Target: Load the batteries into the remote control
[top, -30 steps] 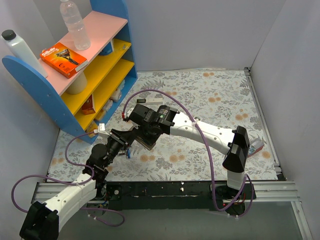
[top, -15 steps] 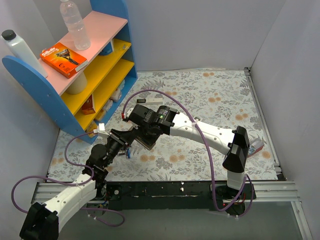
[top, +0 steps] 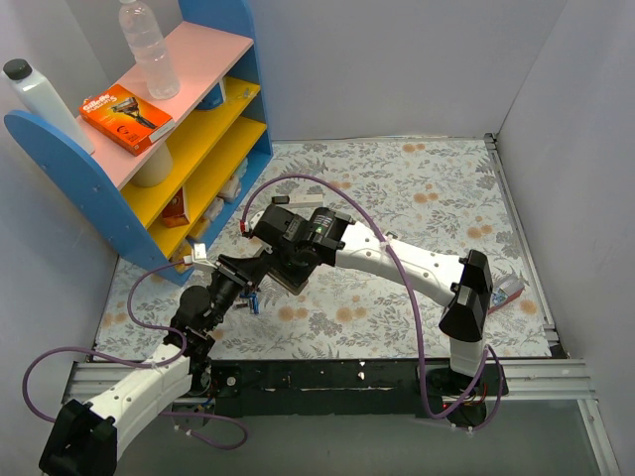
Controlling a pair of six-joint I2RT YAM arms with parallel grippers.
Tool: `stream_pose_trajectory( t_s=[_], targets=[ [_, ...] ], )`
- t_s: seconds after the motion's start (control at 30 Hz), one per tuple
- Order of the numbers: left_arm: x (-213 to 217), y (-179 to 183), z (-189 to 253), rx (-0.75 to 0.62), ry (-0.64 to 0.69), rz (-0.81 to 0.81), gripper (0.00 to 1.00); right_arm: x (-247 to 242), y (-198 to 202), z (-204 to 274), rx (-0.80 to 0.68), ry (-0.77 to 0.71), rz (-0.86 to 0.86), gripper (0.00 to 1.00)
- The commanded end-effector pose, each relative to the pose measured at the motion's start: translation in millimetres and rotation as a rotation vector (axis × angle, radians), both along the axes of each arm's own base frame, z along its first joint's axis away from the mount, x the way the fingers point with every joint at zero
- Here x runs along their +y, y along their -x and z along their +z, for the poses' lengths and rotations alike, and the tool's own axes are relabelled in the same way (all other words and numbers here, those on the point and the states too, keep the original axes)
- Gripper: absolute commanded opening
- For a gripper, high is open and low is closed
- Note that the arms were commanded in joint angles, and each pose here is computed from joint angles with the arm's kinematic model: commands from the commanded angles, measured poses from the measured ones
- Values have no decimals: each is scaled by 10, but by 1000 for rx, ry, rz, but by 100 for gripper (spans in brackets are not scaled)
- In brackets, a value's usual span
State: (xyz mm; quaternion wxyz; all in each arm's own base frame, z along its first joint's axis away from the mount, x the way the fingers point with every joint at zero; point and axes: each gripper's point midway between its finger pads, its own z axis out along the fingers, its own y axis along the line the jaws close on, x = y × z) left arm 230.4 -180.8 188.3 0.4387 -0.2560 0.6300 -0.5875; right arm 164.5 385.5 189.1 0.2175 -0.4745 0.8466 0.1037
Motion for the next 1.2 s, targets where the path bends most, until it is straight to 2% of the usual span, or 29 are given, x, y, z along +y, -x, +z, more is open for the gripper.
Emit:
stream_pose_trajectory(
  t_s=[0.0,0.43,0.6,0.73,1.17],
  targets=[
    [18,175,-439,57,-5,-38,0,204,-80,180,-37,-97,-21,10],
    [12,214,-378,40,38,-53,0,235,-146,275,-13,-207,-51,11],
    [12,216,-359,46,55,-52,0,236,-134,224,-5,-193,-41,18],
    [24,192,-374,67,58,-40,0,201,-133,215,-11,-181,-35,27],
    [56,159,-487,127,58,-13,0,150,-102,223,-5,-175,-28,42]
  ],
)
